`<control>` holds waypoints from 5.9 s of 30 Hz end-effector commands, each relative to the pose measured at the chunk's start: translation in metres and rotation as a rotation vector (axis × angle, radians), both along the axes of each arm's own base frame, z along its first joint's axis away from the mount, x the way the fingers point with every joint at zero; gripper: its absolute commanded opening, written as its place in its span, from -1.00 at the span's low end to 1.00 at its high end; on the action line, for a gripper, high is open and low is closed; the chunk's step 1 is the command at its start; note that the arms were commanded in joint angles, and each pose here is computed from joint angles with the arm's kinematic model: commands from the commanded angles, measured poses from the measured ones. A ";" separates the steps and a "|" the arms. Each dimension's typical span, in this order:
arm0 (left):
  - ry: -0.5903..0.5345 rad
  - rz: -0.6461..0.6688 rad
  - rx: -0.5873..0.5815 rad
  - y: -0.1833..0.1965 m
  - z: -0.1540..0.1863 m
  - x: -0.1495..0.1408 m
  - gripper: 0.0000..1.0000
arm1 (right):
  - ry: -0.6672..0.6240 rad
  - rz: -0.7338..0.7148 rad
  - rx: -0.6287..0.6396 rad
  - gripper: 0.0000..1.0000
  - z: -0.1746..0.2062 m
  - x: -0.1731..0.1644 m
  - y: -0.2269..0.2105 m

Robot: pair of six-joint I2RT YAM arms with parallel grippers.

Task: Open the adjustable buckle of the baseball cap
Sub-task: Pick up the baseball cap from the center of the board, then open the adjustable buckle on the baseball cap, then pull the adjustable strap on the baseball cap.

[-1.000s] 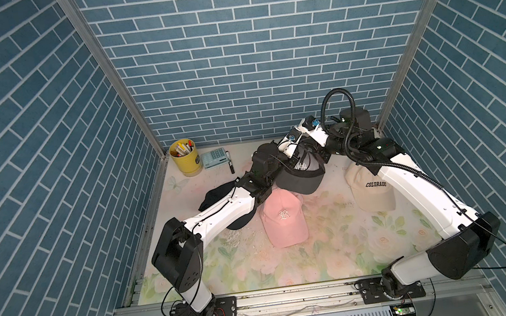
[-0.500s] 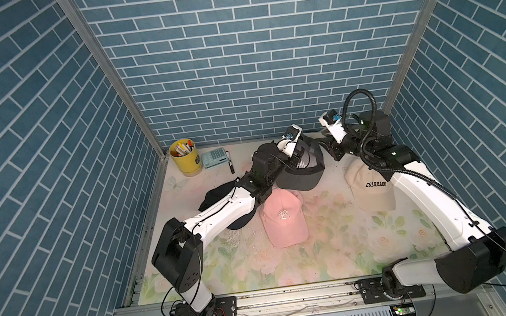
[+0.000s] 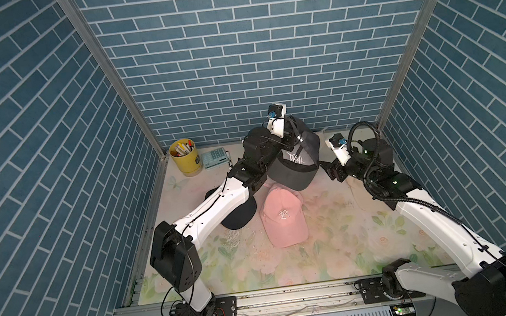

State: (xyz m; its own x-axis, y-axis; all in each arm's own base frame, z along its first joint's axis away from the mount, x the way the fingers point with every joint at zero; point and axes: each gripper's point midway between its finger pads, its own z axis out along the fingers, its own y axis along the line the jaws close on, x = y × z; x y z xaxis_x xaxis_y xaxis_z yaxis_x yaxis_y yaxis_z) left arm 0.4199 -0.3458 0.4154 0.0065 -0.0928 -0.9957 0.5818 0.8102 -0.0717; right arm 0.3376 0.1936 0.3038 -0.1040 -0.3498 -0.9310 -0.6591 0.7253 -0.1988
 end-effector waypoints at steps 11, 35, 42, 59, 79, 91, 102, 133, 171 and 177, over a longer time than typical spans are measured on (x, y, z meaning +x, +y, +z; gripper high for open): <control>0.074 0.004 -0.069 0.000 0.022 0.002 -1.00 | -0.181 0.057 0.009 0.36 0.036 0.002 0.027; 0.131 -0.020 -0.114 0.020 0.003 -0.014 -1.00 | -0.457 -0.185 -0.011 -0.94 0.069 0.049 0.010; 0.144 -0.031 -0.137 0.035 -0.008 -0.020 -1.00 | -0.441 -0.210 -0.013 -0.96 0.068 0.056 0.006; 0.080 -0.124 -0.176 0.038 0.005 -0.046 -1.00 | -0.385 -0.183 0.044 -0.79 0.068 0.070 0.011; 0.180 -0.104 -0.117 0.036 -0.029 -0.034 -0.48 | -0.395 -0.128 0.041 -1.00 0.078 0.067 0.020; 0.115 -0.323 0.180 0.035 -0.031 -0.064 0.60 | -0.372 -0.083 -0.022 -1.00 0.070 0.058 0.021; 0.146 -0.552 0.209 0.006 -0.044 -0.064 0.56 | -0.349 0.016 -0.017 -1.00 0.070 0.042 0.031; -0.173 -0.554 0.272 -0.051 -0.043 -0.074 -0.22 | -0.277 0.071 0.038 -1.00 0.068 0.034 0.040; -0.147 -0.212 0.186 0.015 -0.031 -0.070 -0.95 | -0.154 -0.406 0.139 -1.00 0.078 0.084 -0.025; -0.127 -0.166 0.123 0.015 -0.023 -0.059 0.57 | -0.109 -0.378 0.191 -1.00 0.084 0.085 -0.016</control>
